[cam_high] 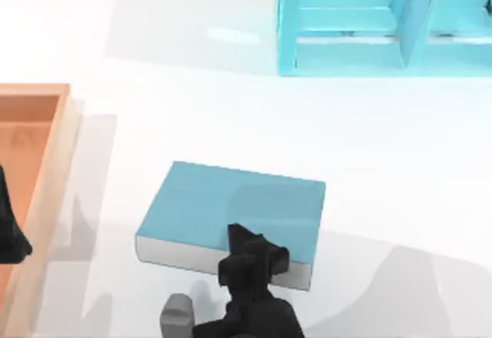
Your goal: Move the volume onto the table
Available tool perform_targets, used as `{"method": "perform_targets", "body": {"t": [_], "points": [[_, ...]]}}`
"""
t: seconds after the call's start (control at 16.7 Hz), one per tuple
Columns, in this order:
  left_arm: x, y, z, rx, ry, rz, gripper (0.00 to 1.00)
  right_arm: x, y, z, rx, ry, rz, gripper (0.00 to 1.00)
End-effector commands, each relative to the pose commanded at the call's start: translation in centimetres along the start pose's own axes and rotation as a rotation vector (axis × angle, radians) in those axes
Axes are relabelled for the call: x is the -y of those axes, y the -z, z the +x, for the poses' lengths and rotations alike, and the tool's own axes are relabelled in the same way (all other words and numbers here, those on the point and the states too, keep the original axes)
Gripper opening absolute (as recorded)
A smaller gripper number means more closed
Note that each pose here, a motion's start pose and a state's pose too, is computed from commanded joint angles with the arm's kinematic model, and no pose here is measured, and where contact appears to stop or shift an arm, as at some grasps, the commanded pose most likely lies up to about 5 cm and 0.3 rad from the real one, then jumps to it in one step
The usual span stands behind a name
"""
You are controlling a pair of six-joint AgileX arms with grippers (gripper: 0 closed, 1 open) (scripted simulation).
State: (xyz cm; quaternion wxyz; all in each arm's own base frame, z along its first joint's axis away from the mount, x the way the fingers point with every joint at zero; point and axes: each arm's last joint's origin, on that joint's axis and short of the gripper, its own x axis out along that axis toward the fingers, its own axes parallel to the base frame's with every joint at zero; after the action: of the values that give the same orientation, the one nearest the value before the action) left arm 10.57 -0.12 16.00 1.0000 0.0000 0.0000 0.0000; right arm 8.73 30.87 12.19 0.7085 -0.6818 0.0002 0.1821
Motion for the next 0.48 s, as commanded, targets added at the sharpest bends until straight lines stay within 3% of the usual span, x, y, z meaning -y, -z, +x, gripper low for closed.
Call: {"method": "perform_targets", "body": {"t": [0.48], "points": [[0.0, 0.0, 0.0, 0.000, 0.000, 0.000, 1.00, -1.8, 0.2, 0.4, 0.001, -0.001, 0.000, 0.00]]}}
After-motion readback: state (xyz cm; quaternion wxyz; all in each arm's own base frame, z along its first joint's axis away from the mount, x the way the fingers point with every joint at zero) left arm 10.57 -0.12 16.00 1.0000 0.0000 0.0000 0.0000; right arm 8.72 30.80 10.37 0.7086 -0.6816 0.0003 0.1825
